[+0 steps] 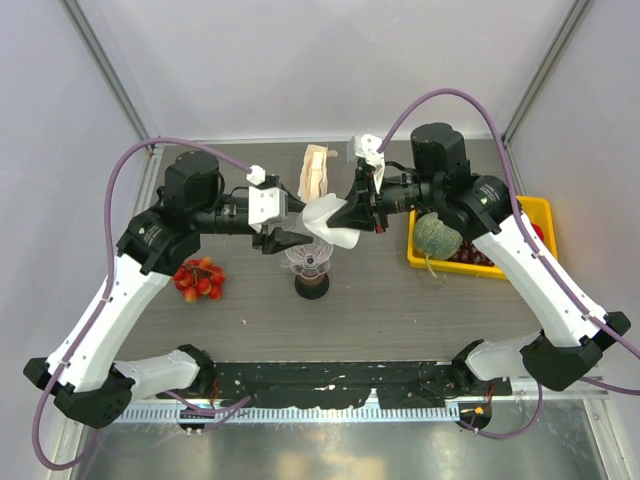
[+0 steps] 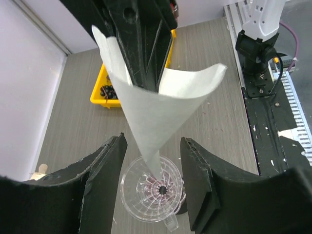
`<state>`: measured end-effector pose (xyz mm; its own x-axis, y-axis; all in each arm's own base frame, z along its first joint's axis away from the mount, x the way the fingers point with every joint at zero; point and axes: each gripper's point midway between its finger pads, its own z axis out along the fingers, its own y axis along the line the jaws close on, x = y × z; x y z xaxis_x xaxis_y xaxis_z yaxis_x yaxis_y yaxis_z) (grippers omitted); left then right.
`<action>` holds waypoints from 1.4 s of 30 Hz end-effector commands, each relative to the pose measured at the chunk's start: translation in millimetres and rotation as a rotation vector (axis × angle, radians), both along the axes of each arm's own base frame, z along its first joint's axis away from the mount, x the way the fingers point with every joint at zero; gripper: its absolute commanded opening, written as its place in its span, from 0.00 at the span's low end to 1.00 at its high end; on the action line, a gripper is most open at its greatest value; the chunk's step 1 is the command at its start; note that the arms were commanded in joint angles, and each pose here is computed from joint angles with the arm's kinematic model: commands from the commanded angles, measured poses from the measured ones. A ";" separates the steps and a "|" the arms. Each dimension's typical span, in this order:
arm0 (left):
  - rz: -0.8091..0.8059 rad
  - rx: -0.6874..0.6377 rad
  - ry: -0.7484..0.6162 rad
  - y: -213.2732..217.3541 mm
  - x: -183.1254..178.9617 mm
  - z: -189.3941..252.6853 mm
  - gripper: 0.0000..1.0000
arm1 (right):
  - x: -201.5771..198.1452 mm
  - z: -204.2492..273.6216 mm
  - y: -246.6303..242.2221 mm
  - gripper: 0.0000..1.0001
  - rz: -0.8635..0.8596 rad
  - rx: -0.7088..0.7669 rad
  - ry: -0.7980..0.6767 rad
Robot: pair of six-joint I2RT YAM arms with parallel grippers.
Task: Place the coffee filter in the dripper
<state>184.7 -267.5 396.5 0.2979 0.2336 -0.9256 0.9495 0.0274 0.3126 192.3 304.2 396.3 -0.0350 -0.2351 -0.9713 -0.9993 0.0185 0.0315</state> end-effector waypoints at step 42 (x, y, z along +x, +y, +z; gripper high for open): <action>0.306 -0.122 0.024 10.5 30.2 72.9 0.68 | 54.3 -26.9 -21.9 0.05 -0.291 -0.271 -0.252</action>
<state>210.5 -253.3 473.2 0.1977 0.1558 -0.9678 0.9044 0.3519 0.2414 239.3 282.8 356.5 0.0324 -0.4720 -0.8810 -0.9507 0.2574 -0.1729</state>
